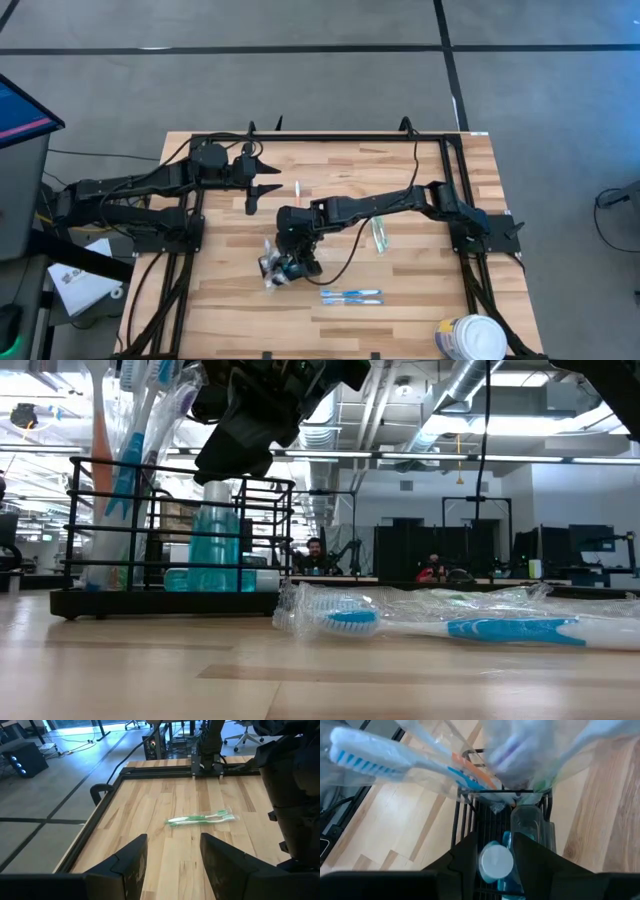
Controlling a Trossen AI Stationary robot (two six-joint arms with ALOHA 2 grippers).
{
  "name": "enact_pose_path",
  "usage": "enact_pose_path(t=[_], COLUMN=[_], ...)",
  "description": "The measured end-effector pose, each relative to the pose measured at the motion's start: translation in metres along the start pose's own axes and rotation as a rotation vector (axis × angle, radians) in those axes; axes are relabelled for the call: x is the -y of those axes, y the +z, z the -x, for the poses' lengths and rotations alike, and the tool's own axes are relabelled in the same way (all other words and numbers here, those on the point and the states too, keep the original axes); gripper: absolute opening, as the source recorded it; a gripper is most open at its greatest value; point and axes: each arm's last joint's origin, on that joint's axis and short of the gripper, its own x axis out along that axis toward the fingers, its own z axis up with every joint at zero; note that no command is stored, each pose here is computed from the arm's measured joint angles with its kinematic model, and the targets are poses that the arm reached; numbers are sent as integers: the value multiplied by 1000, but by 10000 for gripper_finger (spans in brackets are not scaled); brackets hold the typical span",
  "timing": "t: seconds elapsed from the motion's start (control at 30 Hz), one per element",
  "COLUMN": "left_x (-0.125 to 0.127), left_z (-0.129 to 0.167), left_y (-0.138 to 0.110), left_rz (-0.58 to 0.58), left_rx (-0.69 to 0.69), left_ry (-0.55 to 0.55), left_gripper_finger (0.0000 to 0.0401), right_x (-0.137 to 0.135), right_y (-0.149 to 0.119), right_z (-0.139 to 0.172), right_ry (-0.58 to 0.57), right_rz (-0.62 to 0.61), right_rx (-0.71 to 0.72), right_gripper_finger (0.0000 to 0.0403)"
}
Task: Pick & Place toothbrushing station
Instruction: Put the white orange toothbrush into the black toothbrush rack
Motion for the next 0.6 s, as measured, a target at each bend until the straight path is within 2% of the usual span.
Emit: enact_pose_path(t=[0.6], left_x=[0], left_z=[0], left_y=[0], left_rz=[0], left_rx=[0], left_ry=[0], left_gripper_finger=[177], right_x=[-1], right_y=[2], right_z=[3], right_ry=[2], right_rz=[-5], right_rx=[-15], right_gripper_finger=[118])
